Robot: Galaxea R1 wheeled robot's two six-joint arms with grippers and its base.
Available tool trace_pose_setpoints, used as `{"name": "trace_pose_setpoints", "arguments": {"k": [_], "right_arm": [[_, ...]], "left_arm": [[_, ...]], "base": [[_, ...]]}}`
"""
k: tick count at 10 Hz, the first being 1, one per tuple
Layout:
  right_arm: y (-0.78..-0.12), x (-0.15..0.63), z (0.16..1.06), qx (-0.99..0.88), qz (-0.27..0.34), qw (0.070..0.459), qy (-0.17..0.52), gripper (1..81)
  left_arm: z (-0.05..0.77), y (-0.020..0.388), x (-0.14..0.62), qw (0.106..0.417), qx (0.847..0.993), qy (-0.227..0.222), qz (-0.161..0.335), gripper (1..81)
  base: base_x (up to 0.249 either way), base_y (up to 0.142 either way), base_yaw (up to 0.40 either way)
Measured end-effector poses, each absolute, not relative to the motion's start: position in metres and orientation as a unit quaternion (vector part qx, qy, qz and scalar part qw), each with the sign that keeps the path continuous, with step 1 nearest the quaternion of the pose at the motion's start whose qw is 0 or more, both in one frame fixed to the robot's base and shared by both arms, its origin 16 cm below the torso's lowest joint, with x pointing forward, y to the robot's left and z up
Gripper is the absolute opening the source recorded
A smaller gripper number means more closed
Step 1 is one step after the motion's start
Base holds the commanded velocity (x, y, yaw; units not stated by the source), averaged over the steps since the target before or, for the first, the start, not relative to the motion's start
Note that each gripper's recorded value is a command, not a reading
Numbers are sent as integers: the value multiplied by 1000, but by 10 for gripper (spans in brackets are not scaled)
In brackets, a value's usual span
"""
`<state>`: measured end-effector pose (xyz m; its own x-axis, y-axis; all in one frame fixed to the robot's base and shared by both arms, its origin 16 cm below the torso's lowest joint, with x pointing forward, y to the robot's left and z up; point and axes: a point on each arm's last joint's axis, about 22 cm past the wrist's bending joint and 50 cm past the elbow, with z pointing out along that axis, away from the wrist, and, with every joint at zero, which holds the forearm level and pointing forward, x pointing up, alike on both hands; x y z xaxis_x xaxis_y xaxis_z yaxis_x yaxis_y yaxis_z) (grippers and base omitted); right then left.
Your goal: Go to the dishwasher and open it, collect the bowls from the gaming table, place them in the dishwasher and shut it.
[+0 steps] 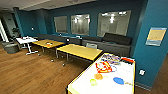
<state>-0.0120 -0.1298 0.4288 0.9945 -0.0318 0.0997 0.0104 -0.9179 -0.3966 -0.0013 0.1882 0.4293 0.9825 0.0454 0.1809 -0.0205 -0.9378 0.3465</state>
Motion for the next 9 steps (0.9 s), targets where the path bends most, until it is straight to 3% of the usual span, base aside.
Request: {"name": "trace_pose_setpoints", "arguments": {"k": [9], "right_arm": [[-129,-10,429,-978,-53,203,5,811]], "left_arm": [[429,188,-1,176,980,6,93,811]], "base": [[0,0,-375]]}}
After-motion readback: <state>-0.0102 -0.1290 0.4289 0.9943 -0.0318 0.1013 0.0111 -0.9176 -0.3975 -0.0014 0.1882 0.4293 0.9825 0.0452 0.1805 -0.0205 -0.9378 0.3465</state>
